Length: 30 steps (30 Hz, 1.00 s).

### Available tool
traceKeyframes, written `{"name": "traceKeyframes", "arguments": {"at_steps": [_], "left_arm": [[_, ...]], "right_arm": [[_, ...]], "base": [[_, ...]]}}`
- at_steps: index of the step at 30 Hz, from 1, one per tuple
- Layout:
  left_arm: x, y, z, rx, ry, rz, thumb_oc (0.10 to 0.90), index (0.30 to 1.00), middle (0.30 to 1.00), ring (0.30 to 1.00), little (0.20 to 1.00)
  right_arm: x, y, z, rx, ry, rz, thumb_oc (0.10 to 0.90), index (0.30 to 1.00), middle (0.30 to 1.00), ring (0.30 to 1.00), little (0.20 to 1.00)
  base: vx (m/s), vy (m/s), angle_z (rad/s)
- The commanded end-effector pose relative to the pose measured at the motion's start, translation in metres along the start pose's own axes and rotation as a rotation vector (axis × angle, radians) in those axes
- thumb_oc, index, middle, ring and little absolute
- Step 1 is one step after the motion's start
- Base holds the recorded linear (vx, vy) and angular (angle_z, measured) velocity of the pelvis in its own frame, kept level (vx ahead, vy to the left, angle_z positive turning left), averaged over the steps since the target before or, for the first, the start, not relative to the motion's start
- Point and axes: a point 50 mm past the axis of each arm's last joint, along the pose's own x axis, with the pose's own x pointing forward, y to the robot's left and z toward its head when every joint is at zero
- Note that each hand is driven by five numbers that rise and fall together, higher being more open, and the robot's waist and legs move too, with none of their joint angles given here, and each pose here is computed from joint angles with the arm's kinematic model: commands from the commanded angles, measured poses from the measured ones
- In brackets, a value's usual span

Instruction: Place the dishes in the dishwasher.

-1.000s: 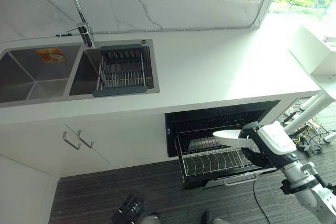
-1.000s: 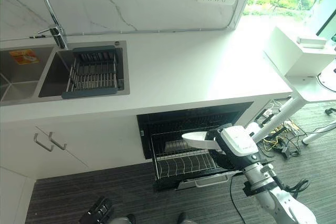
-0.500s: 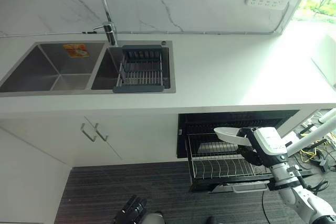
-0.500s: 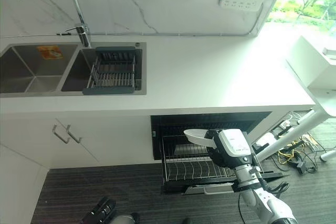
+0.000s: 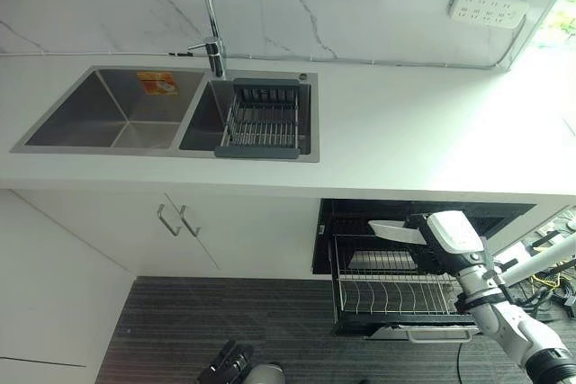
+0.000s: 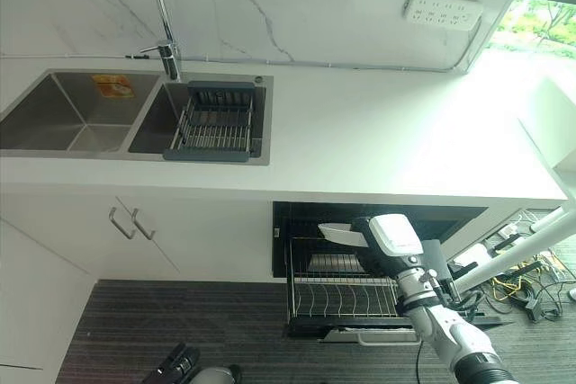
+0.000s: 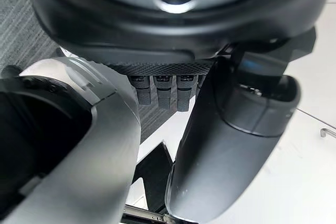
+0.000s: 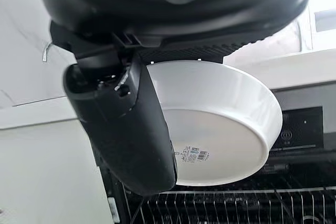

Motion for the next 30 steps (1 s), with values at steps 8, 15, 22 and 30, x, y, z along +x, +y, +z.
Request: {"name": "traceKeyframes", "arguments": {"at_steps": [8,15,22,30], "left_arm": [[0.003,-0.005,0.019,0.058,-0.058,-0.061,0.8,0.9,0.9,0.9,0.9],[0.003,-0.002,0.025,0.108,-0.098,-0.001,0.8,0.9,0.9,0.9,0.9],[-0.001,0.001,0.021,0.062,-0.11,0.015,0.8,0.9,0.9,0.9,0.9],[-0.004,0.006,0.011,0.026,-0.102,0.04,0.8,0.9,0.9,0.9,0.9]], "right_arm": [[0.032,-0.034,-0.009,-0.005,-0.009,-0.072,0.4,0.3,0.3,0.3,0.3],[0.035,-0.027,-0.016,-0.09,0.016,-0.142,0.4,0.3,0.3,0.3,0.3],[0.041,-0.028,-0.018,-0.127,0.025,-0.15,0.4,0.3,0.3,0.3,0.3],[0.045,-0.031,-0.026,-0.177,0.049,-0.119,0.4,0.3,0.3,0.3,0.3]], "base": [[0.01,-0.006,0.06],[0.01,-0.007,0.06],[0.02,-0.003,0.09],[0.0,0.025,0.05]]}}
